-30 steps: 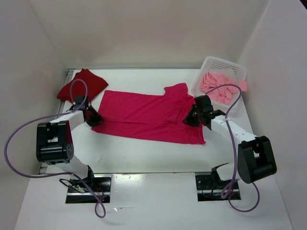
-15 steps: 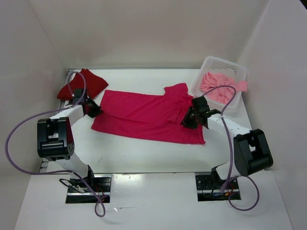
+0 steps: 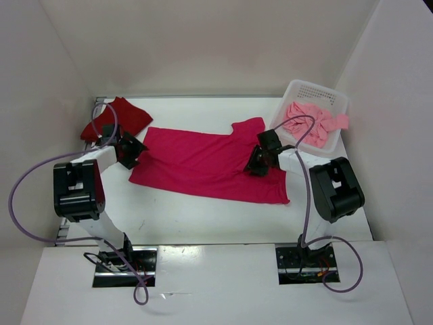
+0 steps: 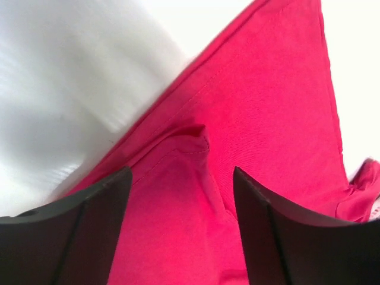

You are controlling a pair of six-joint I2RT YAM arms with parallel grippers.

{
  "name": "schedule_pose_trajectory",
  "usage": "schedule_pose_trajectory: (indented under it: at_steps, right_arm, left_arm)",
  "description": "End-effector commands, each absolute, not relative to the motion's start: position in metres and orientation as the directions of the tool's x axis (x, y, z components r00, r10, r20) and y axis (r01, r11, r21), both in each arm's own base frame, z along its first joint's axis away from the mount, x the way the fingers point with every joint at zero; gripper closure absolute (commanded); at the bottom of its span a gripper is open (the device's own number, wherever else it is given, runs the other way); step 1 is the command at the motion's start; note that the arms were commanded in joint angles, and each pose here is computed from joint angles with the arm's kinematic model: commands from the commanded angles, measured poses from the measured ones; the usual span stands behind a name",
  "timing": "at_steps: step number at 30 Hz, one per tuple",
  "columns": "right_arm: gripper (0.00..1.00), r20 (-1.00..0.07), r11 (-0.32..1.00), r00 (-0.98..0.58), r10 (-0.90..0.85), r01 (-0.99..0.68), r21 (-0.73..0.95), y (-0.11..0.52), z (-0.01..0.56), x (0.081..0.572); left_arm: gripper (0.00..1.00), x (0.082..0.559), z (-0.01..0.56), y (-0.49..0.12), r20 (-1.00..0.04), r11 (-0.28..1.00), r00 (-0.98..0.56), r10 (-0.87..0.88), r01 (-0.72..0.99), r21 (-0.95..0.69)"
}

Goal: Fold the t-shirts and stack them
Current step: Fold the flattened tshirt in 1/3 of the way

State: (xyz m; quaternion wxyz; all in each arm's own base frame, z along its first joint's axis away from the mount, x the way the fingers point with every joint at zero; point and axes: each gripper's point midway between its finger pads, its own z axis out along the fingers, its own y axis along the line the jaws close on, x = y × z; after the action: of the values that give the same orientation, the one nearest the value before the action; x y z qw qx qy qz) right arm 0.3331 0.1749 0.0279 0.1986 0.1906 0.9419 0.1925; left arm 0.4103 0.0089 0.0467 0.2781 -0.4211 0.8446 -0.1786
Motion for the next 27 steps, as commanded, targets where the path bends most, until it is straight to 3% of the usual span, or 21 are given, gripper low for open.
schedule_pose_trajectory:
  at_steps: [1, 7, 12, 20, 21, 25, 27]
  right_arm:
    - [0.58, -0.360, 0.842, -0.819, 0.446, 0.249, 0.478, 0.188, 0.042, 0.363]
    - [0.58, -0.364, 0.845, -0.817, 0.448, 0.254, 0.471, 0.189, 0.037, 0.370]
    - [0.92, -0.387, 0.842, -0.802, 0.454, 0.244, 0.482, 0.192, 0.047, 0.382]
    - [0.97, -0.432, 0.851, -0.787, 0.440, 0.212, 0.481, 0.203, 0.068, 0.412]
    - [0.94, -0.434, 0.850, -0.785, 0.441, 0.210, 0.483, 0.205, 0.069, 0.416]
    - [0.63, -0.431, 0.862, -0.806, 0.406, 0.180, 0.474, 0.221, 0.066, 0.429]
    - [0.58, -0.432, 0.859, -0.810, 0.398, 0.163, 0.486, 0.228, 0.070, 0.429]
  left_arm:
    - [0.23, 0.417, 0.076, 0.026, -0.392, 0.580, -0.428, -0.814, -0.590, -0.562]
    - [0.23, 0.381, 0.082, 0.019, -0.412, 0.611, -0.452, -0.791, -0.566, -0.553]
    - [0.24, 0.351, 0.055, 0.016, -0.393, 0.642, -0.508, -0.767, -0.588, -0.493]
    - [0.29, 0.345, 0.035, 0.021, -0.379, 0.664, -0.545, -0.748, -0.613, -0.429]
    - [0.29, 0.345, 0.035, 0.023, -0.385, 0.664, -0.540, -0.748, -0.618, -0.421]
    - [0.29, 0.341, 0.029, 0.022, -0.373, 0.662, -0.547, -0.749, -0.626, -0.412]
    - [0.29, 0.338, 0.027, 0.023, -0.370, 0.661, -0.548, -0.750, -0.634, -0.401]
